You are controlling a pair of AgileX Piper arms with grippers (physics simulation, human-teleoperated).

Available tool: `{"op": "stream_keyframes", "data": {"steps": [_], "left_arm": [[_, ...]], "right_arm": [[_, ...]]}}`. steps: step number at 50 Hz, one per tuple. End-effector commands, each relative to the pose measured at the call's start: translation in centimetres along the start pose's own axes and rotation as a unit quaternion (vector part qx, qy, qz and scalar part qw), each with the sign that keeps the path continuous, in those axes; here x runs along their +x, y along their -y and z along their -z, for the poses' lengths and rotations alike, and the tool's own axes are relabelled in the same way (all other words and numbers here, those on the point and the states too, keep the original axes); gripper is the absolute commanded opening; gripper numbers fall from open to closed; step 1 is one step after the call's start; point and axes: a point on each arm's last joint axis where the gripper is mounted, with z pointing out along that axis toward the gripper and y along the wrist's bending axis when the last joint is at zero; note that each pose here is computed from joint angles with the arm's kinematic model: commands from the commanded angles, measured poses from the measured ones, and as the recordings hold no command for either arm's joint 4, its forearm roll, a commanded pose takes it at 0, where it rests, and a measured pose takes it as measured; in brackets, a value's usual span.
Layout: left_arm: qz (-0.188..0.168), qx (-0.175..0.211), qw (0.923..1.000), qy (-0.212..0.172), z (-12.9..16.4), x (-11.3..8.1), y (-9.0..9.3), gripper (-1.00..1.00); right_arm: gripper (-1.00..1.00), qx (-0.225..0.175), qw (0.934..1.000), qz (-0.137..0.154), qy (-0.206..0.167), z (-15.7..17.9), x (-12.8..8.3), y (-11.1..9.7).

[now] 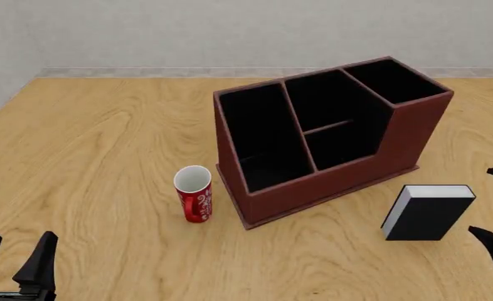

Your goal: Pick up the book and place it in the left compartment of the caddy.

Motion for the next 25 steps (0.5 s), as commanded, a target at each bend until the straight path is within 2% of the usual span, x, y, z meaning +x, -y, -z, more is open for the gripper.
{"op": "stream_keyframes", "data": {"steps": [1,8,21,25], "left_arm": [[0.0,0.0,1.0,0.0,0.0,0.0,0.0,1.0],[0.0,0.0,1.0,0.0,0.0,0.0,0.0,1.0],[0.0,0.0,1.0,0.0,0.0,0.0,0.0,1.0],[0.0,0.0,1.0,0.0,0.0,0.0,0.0,1.0]], "right_arm": [[1.0,-0.008,0.9998,0.017,-0.009,-1.5,-0.2,1.5],[1.0,-0.015,0.9996,0.022,-0.008,-3.3,-0.3,2.1],[1.0,-0.04,0.9984,0.04,-0.008,-6.3,-0.5,2.0],[1.0,-0.047,0.9982,0.037,-0.008,-7.0,-0.6,2.0]]}}
